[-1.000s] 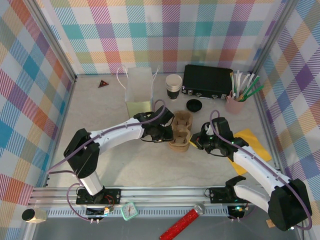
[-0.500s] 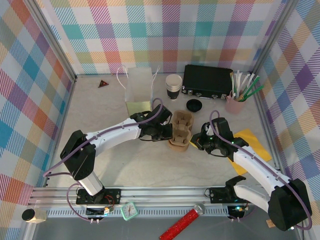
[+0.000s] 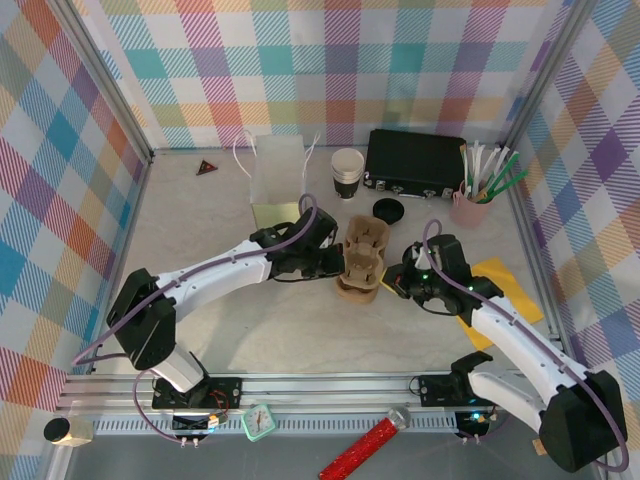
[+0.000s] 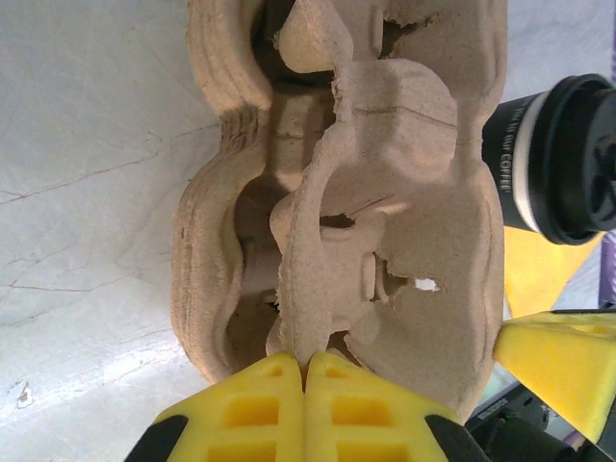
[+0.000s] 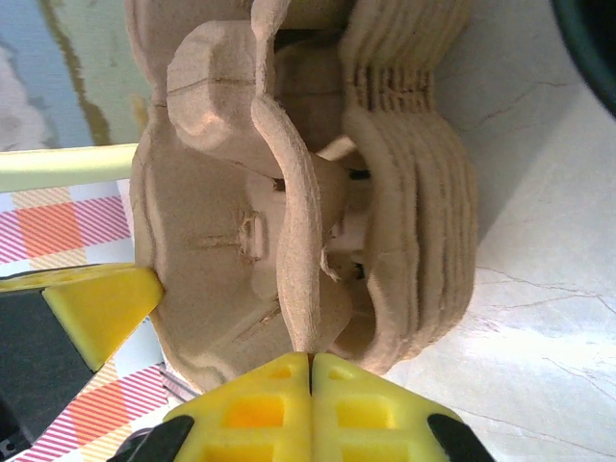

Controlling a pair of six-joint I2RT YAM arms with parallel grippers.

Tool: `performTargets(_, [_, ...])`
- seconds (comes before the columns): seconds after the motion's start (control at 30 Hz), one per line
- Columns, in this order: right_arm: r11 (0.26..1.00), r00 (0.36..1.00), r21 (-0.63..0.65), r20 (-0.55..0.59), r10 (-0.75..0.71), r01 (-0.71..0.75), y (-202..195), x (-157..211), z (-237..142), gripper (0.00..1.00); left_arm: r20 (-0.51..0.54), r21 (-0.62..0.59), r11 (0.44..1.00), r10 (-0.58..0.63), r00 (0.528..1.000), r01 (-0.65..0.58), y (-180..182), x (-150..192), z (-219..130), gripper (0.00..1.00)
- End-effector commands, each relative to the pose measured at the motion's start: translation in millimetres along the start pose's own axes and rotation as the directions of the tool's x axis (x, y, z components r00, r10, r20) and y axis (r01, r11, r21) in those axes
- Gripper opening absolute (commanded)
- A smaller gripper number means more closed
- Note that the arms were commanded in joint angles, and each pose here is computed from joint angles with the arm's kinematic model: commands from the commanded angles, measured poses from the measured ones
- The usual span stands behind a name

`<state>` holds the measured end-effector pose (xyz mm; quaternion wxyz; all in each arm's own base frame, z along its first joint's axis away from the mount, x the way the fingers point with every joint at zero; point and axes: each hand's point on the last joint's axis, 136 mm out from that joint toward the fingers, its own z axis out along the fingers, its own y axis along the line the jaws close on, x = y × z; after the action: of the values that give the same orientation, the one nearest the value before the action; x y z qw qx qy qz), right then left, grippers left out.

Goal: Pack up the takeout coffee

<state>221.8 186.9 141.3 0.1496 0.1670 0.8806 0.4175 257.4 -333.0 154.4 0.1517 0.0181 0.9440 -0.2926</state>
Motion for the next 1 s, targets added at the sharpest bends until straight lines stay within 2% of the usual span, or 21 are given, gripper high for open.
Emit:
performTargets(0.0, [0.993, 0.996, -0.081, 0.024, -0.08, 0.082, 29.7, -5.1, -11.5, 0.03, 0.02, 0.063, 0.997, 0.045, 0.999, -0.046, -17.3, -0.7, -10.1, 0.03])
performTargets(0.07, [0.993, 0.996, -0.078, 0.029, -0.085, 0.087, 30.7, -6.2, -12.7, 0.09, 0.028, 0.067, 0.996, 0.054, 0.998, -0.056, -19.5, -1.2, -11.5, 0.0])
performTargets(0.13, [0.994, 0.996, -0.062, 0.026, -0.085, 0.086, 27.5, -6.3, -11.6, 0.21, 0.04, 0.075, 0.995, 0.064, 0.997, -0.067, -21.3, -1.4, -13.1, 0.0])
performTargets(0.33, [0.997, 0.997, -0.025, 0.033, -0.072, 0.073, 20.8, -9.7, -8.2, 0.3, 0.068, 0.101, 0.99, 0.092, 0.993, -0.099, -27.1, -1.8, -21.1, 0.0])
performTargets(0.4, [0.996, 0.995, 0.002, 0.044, -0.084, 0.084, 19.2, -12.2, -10.5, 0.43, 0.08, 0.095, 0.989, 0.106, 0.991, -0.113, -26.8, -2.6, -24.4, 0.0])
performTargets(0.5, [0.991, 0.99, 0.034, 0.057, -0.132, 0.13, 22.7, -16.3, -17.5, 0.43, 0.099, 0.087, 0.986, 0.13, 0.987, -0.139, -27.6, -5.4, -30.6, 0.0])
performTargets(0.57, [0.987, 0.986, 0.049, 0.06, -0.156, 0.153, 25.6, -18.3, -21.2, 0.49, 0.113, 0.085, 0.985, 0.14, 0.984, -0.15, -28.5, -7.7, -33.8, 0.0])
performTargets(0.77, [0.982, 0.982, 0.056, 0.044, -0.185, 0.182, 30.6, -21.5, -18.7, 0.51, 0.132, 0.119, 0.981, 0.138, 0.982, -0.154, -36.1, -10.9, -36.8, 0.0])
performTargets(0.97, [0.913, 0.92, 0.131, 0.026, -0.392, 0.385, 48.4, -36.3, -30.8, 0.52, 0.138, 0.143, 0.974, 0.155, 0.978, -0.174, -41.8, -10.8, -41.4, 0.0])
